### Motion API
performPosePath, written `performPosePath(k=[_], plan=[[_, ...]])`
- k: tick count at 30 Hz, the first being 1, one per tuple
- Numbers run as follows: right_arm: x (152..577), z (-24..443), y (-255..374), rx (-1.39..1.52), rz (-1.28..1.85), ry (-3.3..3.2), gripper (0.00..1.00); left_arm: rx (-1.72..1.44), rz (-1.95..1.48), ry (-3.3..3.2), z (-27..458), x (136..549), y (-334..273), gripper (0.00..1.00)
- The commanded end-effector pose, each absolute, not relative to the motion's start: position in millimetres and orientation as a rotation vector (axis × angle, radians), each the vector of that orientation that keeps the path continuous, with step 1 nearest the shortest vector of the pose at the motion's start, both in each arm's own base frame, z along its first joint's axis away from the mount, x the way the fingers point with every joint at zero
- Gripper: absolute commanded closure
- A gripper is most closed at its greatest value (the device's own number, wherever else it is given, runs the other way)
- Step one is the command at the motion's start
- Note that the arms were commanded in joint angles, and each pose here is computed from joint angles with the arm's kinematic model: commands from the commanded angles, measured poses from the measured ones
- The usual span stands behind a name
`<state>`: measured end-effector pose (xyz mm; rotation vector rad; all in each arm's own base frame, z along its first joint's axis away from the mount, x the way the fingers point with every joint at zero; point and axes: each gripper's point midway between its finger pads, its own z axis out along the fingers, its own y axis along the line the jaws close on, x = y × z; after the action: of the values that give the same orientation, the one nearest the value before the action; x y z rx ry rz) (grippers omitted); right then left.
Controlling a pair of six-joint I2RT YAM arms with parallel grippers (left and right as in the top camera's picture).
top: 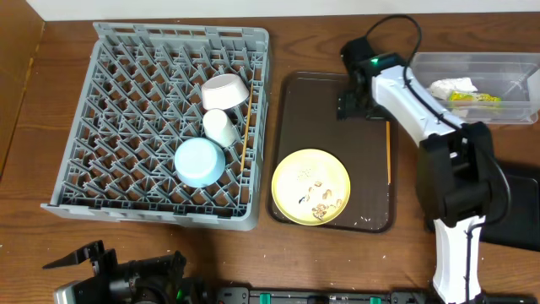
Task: Sort waste into correct bins and load items into the dishwasher
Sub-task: 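Return the right gripper to the tray and grasp the second chopstick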
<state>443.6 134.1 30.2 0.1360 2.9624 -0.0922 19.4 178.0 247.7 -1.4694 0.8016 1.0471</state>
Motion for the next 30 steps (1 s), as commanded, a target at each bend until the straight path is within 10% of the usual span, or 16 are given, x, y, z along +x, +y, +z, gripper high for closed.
performPosePath(k=[1,19,30], plan=[[447,37,125,0.017,0.077,2.991,0.05,-1.527,1.049,0.774,247,9,176,0.05],[429,7,115,-0.018,0.23,3.056,0.15,-1.527,1.049,0.774,247,9,176,0.05],[446,86,105,0.076,0.155,2.929,0.11,-1.527,1.049,0.774,247,9,176,0.05]])
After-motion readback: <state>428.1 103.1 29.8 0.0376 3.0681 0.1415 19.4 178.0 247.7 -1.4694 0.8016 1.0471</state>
